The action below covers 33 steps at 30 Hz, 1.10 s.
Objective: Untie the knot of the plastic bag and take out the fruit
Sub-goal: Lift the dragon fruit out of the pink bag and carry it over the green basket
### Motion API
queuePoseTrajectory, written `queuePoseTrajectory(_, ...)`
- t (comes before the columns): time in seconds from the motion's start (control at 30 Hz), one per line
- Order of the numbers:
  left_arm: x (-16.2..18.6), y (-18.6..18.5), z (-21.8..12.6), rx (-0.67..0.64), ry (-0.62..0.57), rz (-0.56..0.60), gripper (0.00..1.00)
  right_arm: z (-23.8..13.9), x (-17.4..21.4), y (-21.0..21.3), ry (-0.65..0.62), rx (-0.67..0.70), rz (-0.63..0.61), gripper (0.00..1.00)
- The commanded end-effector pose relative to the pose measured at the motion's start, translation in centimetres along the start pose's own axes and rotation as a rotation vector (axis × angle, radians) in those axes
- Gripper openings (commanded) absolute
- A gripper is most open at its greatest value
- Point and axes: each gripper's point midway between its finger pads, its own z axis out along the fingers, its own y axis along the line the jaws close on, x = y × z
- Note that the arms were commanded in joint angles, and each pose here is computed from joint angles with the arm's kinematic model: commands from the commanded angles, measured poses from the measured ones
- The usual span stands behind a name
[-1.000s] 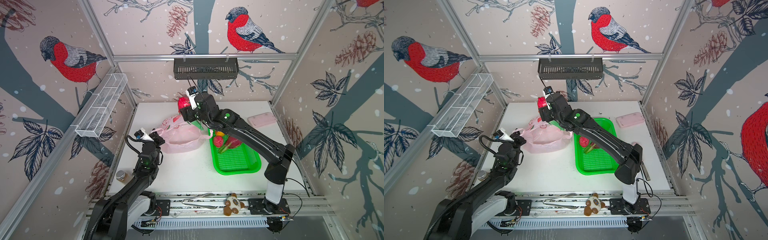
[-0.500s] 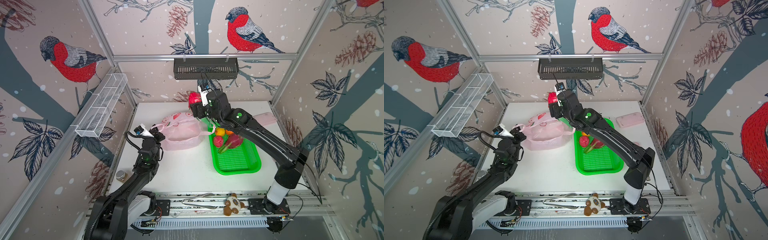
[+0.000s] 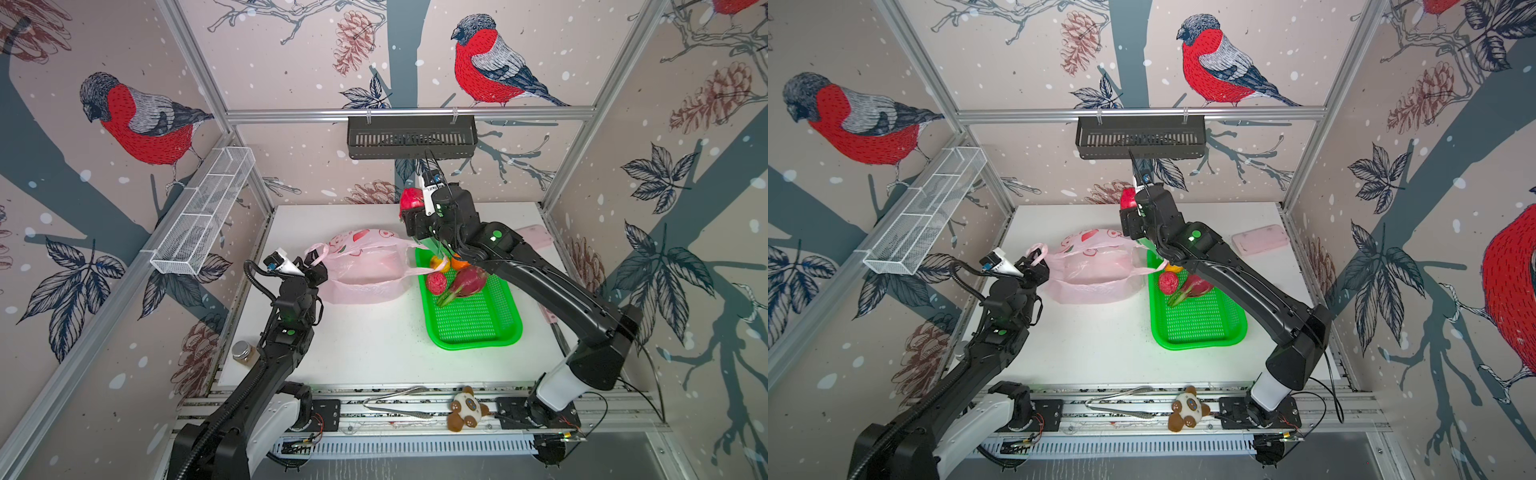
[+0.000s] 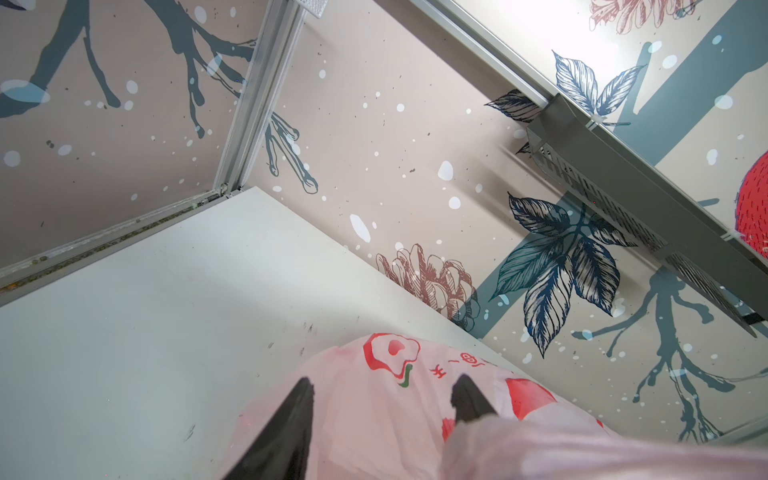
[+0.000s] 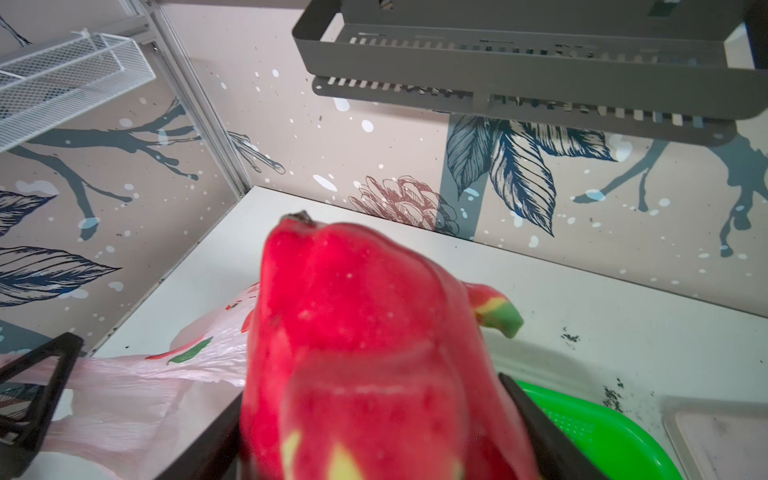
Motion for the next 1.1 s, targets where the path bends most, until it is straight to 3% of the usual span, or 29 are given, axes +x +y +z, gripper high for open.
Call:
queuePoseTrajectory(0.0,0.0,-0.4,-0.3,0.015,0.026,0.011,0.58,-0.7,-1.9,-0.5,-0.080,0.008,0.053,0.17)
queuePoseTrajectory(0.3,-0.1,-1.0,-1.8,0.049,0.076,0.032,0.64,-1.5,-1.8,-1.3,-0.089,0.013,0.071,0.17)
queuePoseTrajectory(0.53,-0.2,-0.8,-2.5,0.058,0.075,0.037,0.61,-1.1,-2.5,-0.2,-0.101,-0.037,0.077,0.17)
queuePoseTrajectory(0.7,0.2,-0.5,-2.4,0.057,0.075,0.035,0.36,-0.8,-3.6,1.0,-0.128,-0.081,0.083,0.17)
queuePoseTrajectory(0.83,0.5,-0.4,-2.1,0.058,0.081,0.033,0.22,-0.6,-5.2,1.9,-0.160,-0.112,0.091,0.17)
queuePoseTrajectory(1.07,1.0,-0.3,-1.6,0.062,0.075,0.013,0.06,-0.8,-8.3,3.3,-0.223,-0.152,0.087,0.17)
